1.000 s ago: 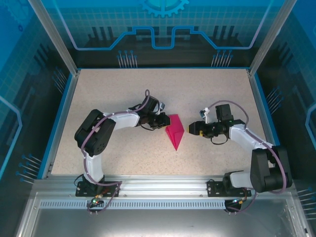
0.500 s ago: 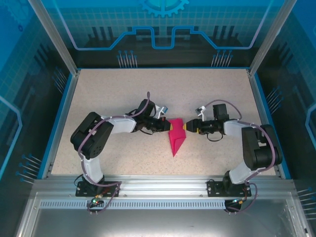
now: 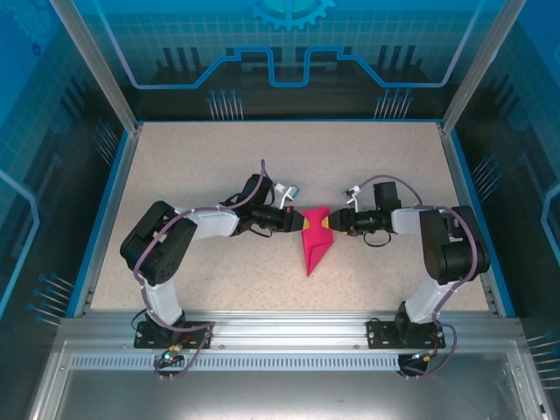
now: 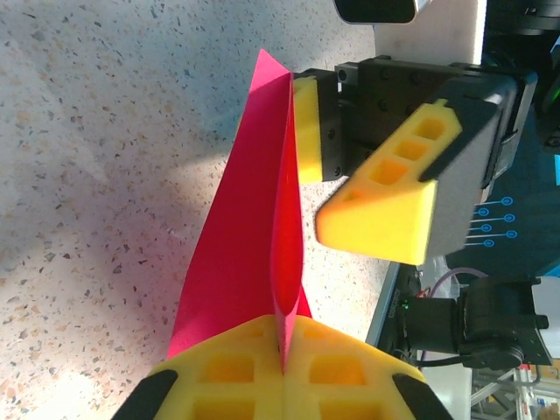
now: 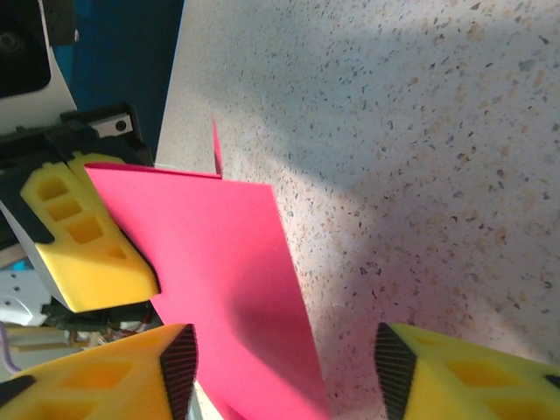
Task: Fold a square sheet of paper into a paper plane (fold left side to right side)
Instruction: Fold the wing for the fifth time at the center of the table.
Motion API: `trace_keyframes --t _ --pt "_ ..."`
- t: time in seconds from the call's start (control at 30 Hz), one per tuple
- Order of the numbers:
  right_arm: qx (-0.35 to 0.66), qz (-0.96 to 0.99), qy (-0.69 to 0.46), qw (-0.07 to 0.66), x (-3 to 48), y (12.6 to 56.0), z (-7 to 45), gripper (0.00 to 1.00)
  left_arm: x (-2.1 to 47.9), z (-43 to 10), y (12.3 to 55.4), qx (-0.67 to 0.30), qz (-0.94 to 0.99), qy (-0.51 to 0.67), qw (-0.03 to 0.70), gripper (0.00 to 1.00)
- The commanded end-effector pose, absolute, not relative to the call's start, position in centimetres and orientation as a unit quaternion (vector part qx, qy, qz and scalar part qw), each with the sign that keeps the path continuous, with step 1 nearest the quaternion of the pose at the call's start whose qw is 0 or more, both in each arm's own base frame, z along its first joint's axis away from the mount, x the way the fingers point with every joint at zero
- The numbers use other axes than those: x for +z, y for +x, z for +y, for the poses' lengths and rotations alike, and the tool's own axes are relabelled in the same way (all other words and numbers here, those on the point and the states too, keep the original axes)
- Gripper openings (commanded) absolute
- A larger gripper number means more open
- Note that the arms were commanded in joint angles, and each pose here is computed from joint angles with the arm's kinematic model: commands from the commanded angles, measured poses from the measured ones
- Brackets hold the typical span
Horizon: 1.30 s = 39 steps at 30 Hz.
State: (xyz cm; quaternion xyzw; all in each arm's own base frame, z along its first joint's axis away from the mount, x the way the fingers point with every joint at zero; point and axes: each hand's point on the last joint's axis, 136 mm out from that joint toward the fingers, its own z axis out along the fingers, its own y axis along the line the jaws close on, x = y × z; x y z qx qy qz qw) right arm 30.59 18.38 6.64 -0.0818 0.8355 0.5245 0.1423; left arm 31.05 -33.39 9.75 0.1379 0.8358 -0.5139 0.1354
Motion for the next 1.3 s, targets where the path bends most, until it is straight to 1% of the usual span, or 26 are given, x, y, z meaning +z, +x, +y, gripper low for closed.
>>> trace_keyframes --t 0.0,0.07,0.1,0.17,0.2,0.23,0.27,0.33,0.43,0.5,0.6,0.73,0.87,1.17,1.27 --pt "0.533 0.83 -0.081 0.144 7.0 30.9 18.1 0.51 10.0 -33.6 31.1 -0.523 0.826 0.155 0.141 0.0" --pt "0.529 0.833 -0.077 0.14 6.8 30.7 18.0 0.39 9.5 -33.6 31.3 -0.518 0.831 0.15 0.136 0.0" --pt "0.525 0.836 -0.075 0.139 6.6 30.7 17.9 0.32 9.3 -33.6 31.3 -0.516 0.832 0.15 0.135 0.02" --pt "0.514 0.845 -0.067 0.135 6.2 30.6 17.7 0.21 8.9 -33.3 31.8 -0.503 0.843 0.135 0.136 0.21" --pt "0.51 0.848 -0.063 0.132 6.1 30.5 17.6 0.16 9.0 -33.1 32.0 -0.498 0.846 0.13 0.137 0.27" --pt "0.508 0.85 -0.06 0.128 6.0 30.4 17.6 0.13 9.4 -32.9 32.1 -0.494 0.848 0.128 0.14 0.38" --pt "0.505 0.852 -0.057 0.126 5.9 30.3 17.5 0.1 9.9 -32.5 32.2 -0.483 0.853 0.126 0.153 0.44" --pt "0.497 0.858 -0.049 0.12 5.7 30.2 17.5 0.07 10.9 -31.6 32.5 -0.458 0.862 0.126 0.175 0.5" --pt "0.486 0.867 -0.033 0.11 5.7 30.2 17.5 0.07 12.2 -29.9 32.4 -0.414 0.88 0.125 0.197 0.56" --pt "0.477 0.872 -0.027 0.105 5.7 30.1 17.6 0.08 13.2 -29.1 31.8 -0.401 0.884 0.126 0.203 0.56" --pt "0.462 0.882 -0.02 0.089 5.6 29.8 17.8 0.09 14.5 -29.1 30.1 -0.412 0.881 0.128 0.195 0.53" --pt "0.446 0.892 -0.019 0.077 5.2 29.5 18.2 0.1 14.5 -31.2 26.8 -0.439 0.872 0.146 0.163 0.47" --pt "0.436 0.898 -0.011 0.063 4.3 29.3 18.1 0.11 12.8 -34.0 24.8 -0.45 0.87 0.157 0.127 0.43" --pt "0.429 0.902 -0.004 0.054 3.7 29.1 18.0 0.13 7.4 -36.1 25.5 -0.42 0.893 0.149 0.068 0.36" --pt "0.428 0.902 0.0 0.049 3.6 29.0 17.9 0.17 6.5 -36.4 25.7 -0.418 0.895 0.144 0.06 0.35"
